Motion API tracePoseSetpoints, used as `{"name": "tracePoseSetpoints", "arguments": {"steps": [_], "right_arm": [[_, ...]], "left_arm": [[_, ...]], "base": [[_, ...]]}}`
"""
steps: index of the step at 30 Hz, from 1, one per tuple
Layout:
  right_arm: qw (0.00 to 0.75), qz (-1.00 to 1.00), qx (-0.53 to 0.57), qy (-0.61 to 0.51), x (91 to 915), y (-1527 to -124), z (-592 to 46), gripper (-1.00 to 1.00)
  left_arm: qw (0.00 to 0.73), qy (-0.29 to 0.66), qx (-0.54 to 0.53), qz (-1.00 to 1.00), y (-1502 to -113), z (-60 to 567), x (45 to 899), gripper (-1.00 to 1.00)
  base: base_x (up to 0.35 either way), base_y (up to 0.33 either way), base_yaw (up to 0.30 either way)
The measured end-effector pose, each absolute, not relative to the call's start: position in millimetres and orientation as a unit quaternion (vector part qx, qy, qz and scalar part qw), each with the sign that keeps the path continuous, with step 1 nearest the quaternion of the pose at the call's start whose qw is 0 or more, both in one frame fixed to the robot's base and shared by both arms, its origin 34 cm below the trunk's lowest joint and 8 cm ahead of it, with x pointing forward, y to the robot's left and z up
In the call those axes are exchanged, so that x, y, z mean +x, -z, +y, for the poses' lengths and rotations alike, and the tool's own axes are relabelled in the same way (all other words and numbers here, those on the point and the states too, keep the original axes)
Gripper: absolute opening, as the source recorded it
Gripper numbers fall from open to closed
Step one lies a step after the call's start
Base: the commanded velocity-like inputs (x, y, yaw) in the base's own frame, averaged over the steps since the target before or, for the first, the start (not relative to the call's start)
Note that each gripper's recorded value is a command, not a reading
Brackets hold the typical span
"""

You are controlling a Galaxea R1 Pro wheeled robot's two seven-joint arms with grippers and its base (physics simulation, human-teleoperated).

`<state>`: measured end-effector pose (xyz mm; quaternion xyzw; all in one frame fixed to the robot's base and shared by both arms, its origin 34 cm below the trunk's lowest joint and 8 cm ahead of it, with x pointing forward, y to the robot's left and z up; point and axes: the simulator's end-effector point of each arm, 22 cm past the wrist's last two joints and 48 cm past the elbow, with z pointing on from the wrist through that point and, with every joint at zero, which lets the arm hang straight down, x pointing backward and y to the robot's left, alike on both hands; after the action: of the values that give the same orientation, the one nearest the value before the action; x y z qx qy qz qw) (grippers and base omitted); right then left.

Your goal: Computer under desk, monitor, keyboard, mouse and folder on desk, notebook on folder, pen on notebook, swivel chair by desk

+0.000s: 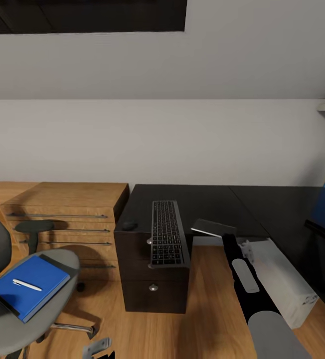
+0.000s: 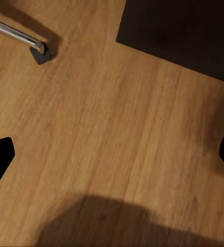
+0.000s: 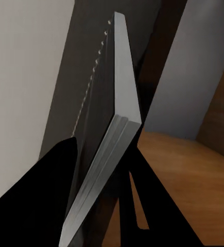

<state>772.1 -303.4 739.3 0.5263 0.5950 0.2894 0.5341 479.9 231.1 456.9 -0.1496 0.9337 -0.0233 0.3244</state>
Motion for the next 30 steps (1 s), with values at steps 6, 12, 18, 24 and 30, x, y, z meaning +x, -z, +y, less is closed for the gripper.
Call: {"name": "tracePoseSetpoints", "arguments": {"steps": [6, 12, 18, 24, 30], "right_arm": [[0.548, 0.583, 0.525, -0.29, 771, -735, -308, -1.0], [0.554, 0.577, 0.525, -0.291, 770, -732, -311, -1.0], [0.574, 0.561, 0.507, -0.313, 773, -746, -310, -1.0], [0.593, 0.548, 0.486, -0.334, 776, -762, -306, -1.0], [0.597, 0.545, 0.482, -0.338, 776, -765, -306, -1.0]], "left_arm": [[0.324, 0.023, -0.15, 0.934, -444, 231, 478, 1.0], [0.324, 0.023, -0.149, 0.934, -436, 231, 476, 1.0], [0.324, 0.024, -0.147, 0.934, -436, 230, 476, 1.0], [0.324, 0.024, -0.147, 0.934, -436, 230, 476, 1.0], [0.326, 0.022, -0.147, 0.934, -437, 234, 477, 1.0]], "base": [[0.0, 0.0, 0.0], [0.0, 0.0, 0.0], [0.0, 0.0, 0.0], [0.0, 0.0, 0.0], [0.0, 0.0, 0.0]]}}
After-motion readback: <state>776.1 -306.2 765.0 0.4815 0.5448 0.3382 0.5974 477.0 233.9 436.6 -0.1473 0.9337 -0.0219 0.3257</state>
